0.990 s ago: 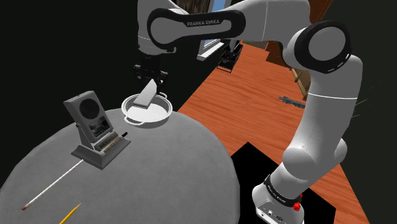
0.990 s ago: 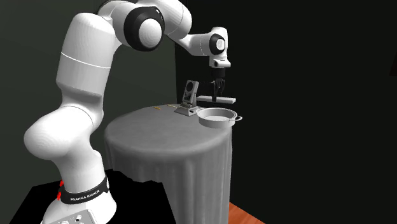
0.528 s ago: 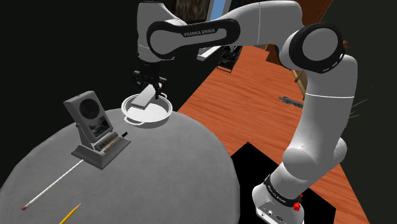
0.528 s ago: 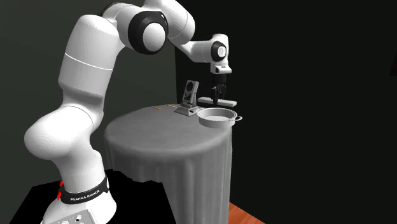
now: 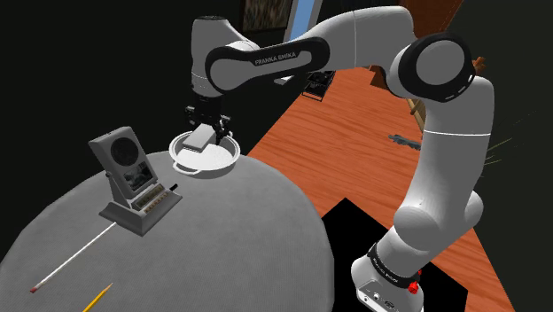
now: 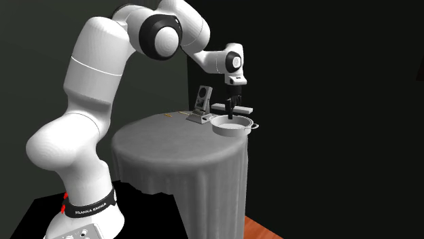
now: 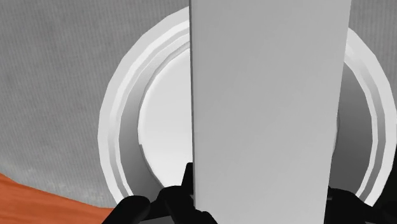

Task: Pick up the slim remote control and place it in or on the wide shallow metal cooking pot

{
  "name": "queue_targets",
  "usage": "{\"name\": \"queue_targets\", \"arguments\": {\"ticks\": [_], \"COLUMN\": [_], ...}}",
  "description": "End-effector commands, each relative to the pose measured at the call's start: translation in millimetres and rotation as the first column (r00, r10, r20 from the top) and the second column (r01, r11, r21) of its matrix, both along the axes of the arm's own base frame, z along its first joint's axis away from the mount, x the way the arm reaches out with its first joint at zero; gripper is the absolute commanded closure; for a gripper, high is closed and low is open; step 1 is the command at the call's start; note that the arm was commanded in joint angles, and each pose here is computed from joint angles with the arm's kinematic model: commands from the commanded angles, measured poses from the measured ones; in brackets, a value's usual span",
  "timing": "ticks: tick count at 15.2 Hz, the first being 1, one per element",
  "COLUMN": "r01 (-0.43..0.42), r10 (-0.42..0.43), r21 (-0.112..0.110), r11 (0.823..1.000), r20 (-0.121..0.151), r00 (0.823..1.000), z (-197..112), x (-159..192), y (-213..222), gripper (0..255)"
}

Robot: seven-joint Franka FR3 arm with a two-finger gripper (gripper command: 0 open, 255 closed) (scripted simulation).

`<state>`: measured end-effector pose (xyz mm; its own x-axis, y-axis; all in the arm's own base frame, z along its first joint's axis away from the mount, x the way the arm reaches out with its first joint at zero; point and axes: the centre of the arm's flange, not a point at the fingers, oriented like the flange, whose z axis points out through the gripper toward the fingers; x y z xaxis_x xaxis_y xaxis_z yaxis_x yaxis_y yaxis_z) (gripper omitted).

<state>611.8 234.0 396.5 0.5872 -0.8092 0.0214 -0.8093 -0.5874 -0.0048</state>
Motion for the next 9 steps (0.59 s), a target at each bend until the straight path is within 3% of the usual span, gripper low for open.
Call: {"name": "queue_targets", "arguments": {"ticks": [1,6,7,9], "r01": [-0.002,-0.002,-0.001,-0.001], "r10": [0.001,0.001,0.001,0.001], "r21": [-0.003,-0.003,-0.003,-0.003], "r11": [1.0,1.0,1.0,1.0], "r20": [-0.026,-0.026,-0.026,-0.026], "r00": [1.0,1.0,1.0,1.0], "z": [-15.9,-15.8,-16.0,-13.8], "x": [-0.5,-0.5,-0.6,-1.1], "y": [-0.4,-0.4,-2.4,-5.1], "gripper": [255,255,0,0]}}
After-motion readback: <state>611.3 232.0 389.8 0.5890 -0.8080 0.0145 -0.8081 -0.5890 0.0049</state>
